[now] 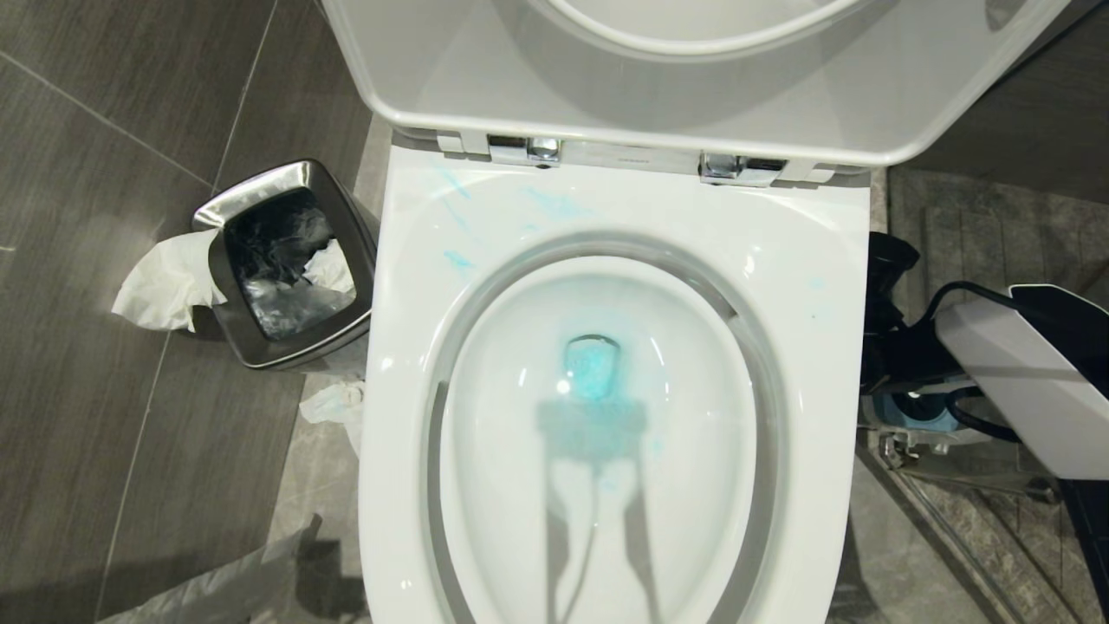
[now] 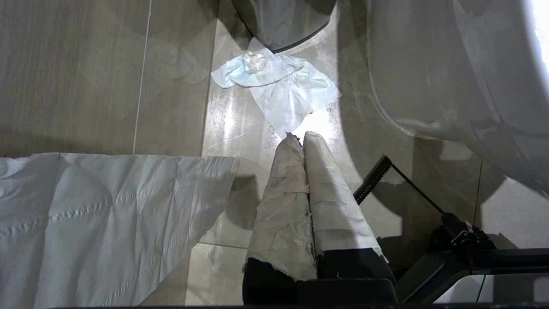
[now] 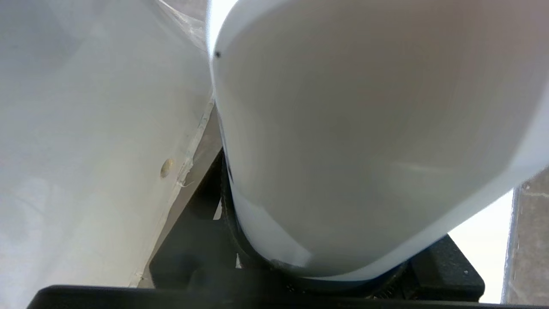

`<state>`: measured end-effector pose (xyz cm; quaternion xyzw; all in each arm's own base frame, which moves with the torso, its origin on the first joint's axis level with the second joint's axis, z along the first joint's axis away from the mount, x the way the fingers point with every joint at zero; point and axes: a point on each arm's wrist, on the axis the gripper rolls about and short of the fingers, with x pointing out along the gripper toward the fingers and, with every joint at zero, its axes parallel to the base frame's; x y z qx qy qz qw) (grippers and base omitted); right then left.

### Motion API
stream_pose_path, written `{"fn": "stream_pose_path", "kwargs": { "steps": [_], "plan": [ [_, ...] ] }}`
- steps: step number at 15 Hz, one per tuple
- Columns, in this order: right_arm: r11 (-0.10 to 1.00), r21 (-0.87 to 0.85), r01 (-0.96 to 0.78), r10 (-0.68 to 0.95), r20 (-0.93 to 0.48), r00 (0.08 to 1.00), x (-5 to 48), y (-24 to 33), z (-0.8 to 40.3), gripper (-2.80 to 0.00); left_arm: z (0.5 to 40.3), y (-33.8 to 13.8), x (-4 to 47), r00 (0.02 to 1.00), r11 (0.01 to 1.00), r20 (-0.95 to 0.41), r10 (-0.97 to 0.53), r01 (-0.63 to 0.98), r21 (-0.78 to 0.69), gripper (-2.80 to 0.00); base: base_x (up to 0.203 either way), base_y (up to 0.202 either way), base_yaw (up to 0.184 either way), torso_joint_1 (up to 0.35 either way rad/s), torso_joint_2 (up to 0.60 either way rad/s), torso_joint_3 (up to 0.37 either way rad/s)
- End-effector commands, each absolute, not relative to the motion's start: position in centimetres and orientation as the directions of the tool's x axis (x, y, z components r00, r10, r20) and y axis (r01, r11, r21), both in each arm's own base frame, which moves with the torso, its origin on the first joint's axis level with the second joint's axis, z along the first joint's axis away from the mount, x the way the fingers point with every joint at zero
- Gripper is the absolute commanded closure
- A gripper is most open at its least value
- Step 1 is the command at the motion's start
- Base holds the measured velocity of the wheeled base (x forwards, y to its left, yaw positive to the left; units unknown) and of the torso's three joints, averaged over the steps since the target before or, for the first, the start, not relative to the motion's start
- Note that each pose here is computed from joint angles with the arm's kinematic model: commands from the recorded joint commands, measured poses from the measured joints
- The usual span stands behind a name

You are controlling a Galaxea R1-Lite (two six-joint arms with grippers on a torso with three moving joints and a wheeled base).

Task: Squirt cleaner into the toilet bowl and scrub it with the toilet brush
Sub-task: Place the cleaning agent on the floor

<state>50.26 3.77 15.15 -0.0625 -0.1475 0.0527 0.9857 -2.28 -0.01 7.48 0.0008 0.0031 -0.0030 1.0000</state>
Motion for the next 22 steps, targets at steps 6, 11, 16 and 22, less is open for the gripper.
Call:
{"fn": "stream_pose_path", "kwargs": {
  "steps": [6, 11, 16, 22],
  "plan": [
    [0.986, -0.141, -0.089, 0.126, 0.277, 0.953, 50.3, 4.0, 14.6, -2.80, 7.4, 0.0, -2.3, 1.000, 1.000, -0.009, -0.006, 0.006, 0.003, 0.00, 0.000, 0.000, 0.000, 0.000, 0.00, 0.000],
    [0.986, -0.140, -0.094, 0.128, 0.251, 0.960, 50.2, 4.1, 13.8, -2.80, 7.4, 0.0, -2.3, 1.000, 1.000, -0.009, -0.006, 0.006, 0.005, 0.00, 0.000, 0.000, 0.000, 0.000, 0.00, 0.000],
    [0.986, -0.135, -0.101, 0.125, 0.183, 0.975, 49.3, 4.0, 12.3, -2.80, 7.4, 0.0, -2.3, 1.000, 1.000, -0.009, -0.006, 0.006, 0.005, 0.00, 0.000, 0.000, 0.000, 0.000, 0.00, 0.000],
    [0.984, -0.131, -0.121, 0.140, 0.152, 0.978, 48.3, 4.7, 11.2, -2.80, 7.4, 0.0, -2.3, 1.000, 1.000, -0.009, -0.006, 0.006, 0.006, 0.00, 0.000, 0.000, 0.000, 0.000, 0.00, 0.000]
  ]
}}
